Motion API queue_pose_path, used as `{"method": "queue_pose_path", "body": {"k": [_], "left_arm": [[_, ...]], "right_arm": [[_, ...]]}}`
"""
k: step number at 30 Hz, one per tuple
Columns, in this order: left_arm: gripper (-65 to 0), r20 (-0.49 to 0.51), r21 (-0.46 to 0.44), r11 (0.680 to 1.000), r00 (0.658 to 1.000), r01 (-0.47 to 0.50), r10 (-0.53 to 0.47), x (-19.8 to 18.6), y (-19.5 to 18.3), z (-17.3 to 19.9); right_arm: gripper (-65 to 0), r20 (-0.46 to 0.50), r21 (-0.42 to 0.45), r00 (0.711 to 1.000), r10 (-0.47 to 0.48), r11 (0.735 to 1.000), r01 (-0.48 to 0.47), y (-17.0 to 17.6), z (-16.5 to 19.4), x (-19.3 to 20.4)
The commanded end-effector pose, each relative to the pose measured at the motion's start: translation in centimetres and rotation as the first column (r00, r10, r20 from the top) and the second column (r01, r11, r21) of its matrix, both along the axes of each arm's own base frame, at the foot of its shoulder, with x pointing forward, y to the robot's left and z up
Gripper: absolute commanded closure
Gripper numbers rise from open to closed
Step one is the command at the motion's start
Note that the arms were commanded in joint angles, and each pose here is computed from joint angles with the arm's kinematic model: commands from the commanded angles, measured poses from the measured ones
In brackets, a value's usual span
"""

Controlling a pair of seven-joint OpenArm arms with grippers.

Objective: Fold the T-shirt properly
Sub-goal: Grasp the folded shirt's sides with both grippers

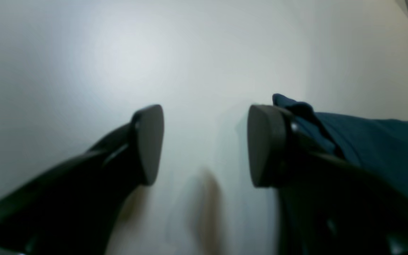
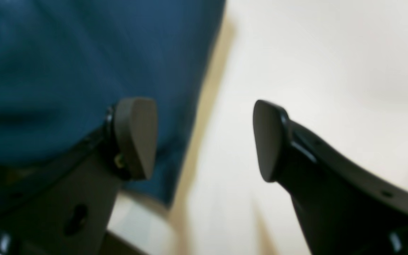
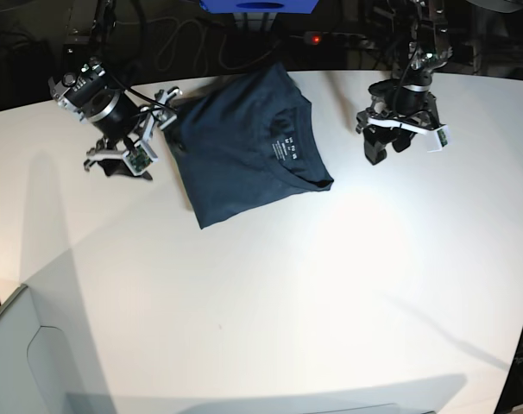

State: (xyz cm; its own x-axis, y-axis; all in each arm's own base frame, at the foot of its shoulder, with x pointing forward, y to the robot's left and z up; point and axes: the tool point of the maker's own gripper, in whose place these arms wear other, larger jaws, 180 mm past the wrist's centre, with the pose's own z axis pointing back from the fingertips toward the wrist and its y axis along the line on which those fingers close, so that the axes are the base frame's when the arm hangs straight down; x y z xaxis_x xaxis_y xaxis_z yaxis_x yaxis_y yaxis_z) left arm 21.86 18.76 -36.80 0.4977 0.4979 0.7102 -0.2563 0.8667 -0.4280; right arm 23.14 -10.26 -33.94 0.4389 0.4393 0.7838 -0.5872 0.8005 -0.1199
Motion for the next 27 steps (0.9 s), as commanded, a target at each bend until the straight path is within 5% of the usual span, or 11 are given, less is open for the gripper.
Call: {"method": "queue_pose_path", "body": {"k": [1,4,18,27], "left_arm": [[-36.6,0.036,0.007,1.0,0.999,0.003,-0.003,0.4,0.1,0.9],[-36.6,0.03,0.01,1.0,1.0,0.001,-0.001,0.2,0.3,0.8],[-36.6,0.001,0.016,1.0,1.0,0.006,-0.006,-1.1,0.3,0.3],[-36.6,0.003,-0.014,1.0,1.0,0.011,-0.01,-1.0,-0.6,0.2]], "right_arm": [[-40.5,0.05,0.019,0.999,0.005,1.0,-0.006,0.3,1.3,0.7],[-40.5,0.09,0.039,0.996,0.024,0.999,-0.027,1.4,2.2,2.5],[-40.1,-0.107,0.093,0.994,-0.015,0.995,0.025,1.2,-4.5,7.7],[-40.1,-0.042,0.086,0.99,-0.131,0.987,0.134,-2.6,-2.4,9.0]]}}
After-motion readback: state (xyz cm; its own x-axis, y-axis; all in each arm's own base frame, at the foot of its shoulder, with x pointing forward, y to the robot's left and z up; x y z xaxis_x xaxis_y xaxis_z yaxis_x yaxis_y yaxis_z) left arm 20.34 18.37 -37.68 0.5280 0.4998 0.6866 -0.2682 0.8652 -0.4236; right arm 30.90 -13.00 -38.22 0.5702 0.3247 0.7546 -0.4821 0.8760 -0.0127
